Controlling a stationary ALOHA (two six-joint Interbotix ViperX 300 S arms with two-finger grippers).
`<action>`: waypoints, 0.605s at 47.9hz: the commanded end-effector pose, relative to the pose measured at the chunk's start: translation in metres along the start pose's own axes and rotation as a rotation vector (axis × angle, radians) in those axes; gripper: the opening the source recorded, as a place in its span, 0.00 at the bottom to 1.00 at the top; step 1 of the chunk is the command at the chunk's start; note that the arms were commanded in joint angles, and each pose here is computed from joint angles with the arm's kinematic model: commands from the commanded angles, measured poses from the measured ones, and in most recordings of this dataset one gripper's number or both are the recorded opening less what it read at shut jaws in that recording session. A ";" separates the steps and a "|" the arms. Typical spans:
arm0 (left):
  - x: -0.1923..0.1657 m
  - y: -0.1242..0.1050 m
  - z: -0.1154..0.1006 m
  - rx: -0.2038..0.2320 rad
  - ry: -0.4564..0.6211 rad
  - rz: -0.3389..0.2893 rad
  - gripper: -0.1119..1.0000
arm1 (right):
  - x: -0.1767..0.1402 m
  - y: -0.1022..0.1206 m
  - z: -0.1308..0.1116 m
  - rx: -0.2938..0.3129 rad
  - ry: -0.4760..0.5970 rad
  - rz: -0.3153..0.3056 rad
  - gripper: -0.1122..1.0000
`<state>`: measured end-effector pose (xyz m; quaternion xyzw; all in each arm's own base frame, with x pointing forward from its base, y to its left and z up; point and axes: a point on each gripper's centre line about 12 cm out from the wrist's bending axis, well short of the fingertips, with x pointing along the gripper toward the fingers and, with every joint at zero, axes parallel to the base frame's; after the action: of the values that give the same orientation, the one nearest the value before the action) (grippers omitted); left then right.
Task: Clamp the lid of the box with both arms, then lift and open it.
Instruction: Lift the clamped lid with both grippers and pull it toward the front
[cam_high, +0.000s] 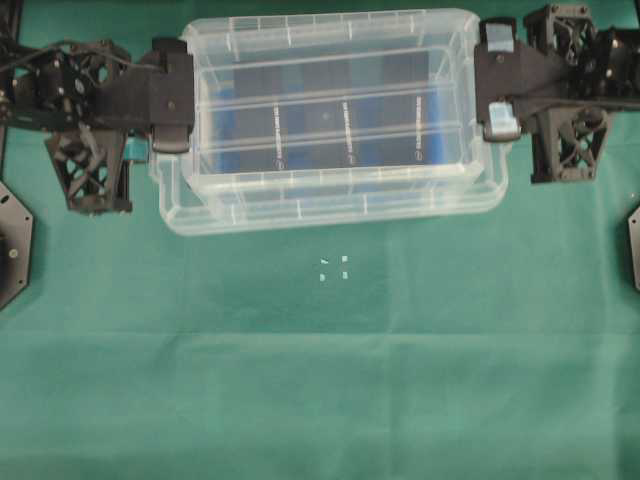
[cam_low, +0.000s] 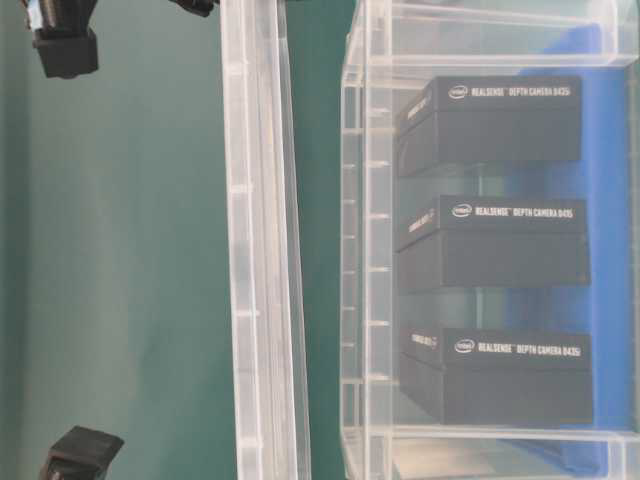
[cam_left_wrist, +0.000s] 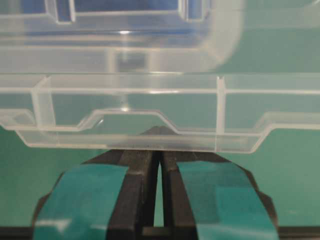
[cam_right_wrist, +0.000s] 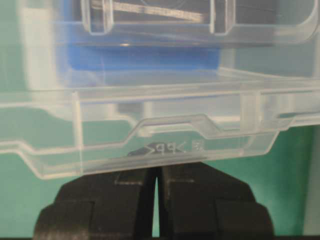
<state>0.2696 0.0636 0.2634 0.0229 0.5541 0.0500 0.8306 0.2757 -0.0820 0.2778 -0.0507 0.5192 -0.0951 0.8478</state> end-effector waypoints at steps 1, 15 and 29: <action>-0.022 -0.008 0.024 0.002 -0.099 -0.002 0.11 | -0.018 0.016 0.023 -0.019 -0.090 0.019 0.10; -0.025 -0.038 0.026 0.014 -0.096 -0.053 0.11 | -0.023 0.054 0.024 -0.031 -0.083 0.035 0.10; -0.026 -0.080 0.026 0.031 -0.091 -0.114 0.11 | -0.029 0.099 0.018 -0.019 -0.044 0.043 0.10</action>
<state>0.2738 -0.0105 0.2621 0.0031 0.5611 -0.0014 0.8278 0.2786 0.0033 0.2753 -0.0478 0.5321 -0.0826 0.8413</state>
